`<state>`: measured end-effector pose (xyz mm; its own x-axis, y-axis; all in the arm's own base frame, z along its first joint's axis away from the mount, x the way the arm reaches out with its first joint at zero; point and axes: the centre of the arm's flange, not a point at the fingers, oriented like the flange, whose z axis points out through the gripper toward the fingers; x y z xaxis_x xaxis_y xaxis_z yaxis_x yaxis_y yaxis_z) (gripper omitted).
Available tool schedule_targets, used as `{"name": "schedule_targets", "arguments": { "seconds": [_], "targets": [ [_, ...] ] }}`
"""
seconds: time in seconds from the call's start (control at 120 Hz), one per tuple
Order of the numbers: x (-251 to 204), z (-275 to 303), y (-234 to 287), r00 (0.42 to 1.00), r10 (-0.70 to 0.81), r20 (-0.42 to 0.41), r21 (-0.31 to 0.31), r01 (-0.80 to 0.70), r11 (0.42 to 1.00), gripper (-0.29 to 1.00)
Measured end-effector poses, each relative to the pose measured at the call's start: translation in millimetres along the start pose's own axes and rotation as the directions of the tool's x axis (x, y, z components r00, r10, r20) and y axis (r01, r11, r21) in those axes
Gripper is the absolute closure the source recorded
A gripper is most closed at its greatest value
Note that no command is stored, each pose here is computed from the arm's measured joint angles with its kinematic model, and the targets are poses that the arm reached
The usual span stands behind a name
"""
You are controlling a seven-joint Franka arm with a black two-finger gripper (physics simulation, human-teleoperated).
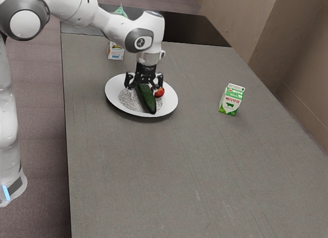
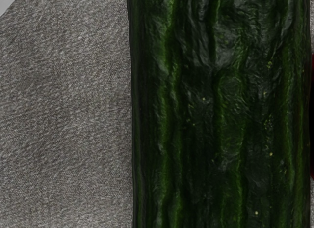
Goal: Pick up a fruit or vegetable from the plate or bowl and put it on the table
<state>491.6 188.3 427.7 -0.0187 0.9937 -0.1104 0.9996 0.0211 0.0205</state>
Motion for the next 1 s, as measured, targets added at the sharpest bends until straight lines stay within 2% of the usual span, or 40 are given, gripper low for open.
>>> {"name": "schedule_targets", "arguments": {
  "seconds": [0.208, 0.408, 0.492, 0.575, 0.617, 0.725, 0.792, 0.875, 1.0],
  "targets": [
    [-1.8, -0.7, 1.4, 1.0, 0.014, 0.0, -0.007, -0.014, 1.0, 0.4],
    [-7.4, -5.0, 3.0, 1.0, 0.023, -0.006, -0.014, -0.023, 1.0, 0.47],
    [-17.5, -28.0, 3.7, 0.999, 0.037, -0.017, -0.054, -0.038, 0.998, 0.48],
    [-56.1, -66.5, 1.5, 0.994, 0.099, -0.041, -0.116, -0.103, 0.988, 0.48],
    [-93.0, -83.0, 1.9, 0.985, 0.159, -0.071, -0.134, -0.168, 0.977, 0.48],
    [-191.8, -82.9, 7.2, 0.948, 0.296, -0.118, -0.116, -0.309, 0.944, 0.49],
    [-237.5, -77.3, 14.3, 0.93, 0.346, -0.124, -0.107, -0.359, 0.927, 0.49],
    [-268.7, -66.8, 30.2, 0.924, 0.366, -0.114, -0.098, -0.377, 0.921, 0.49],
    [-288.9, -42.8, 46.9, 0.928, 0.361, -0.089, -0.074, -0.367, 0.927, 0.48]
  ]
}}
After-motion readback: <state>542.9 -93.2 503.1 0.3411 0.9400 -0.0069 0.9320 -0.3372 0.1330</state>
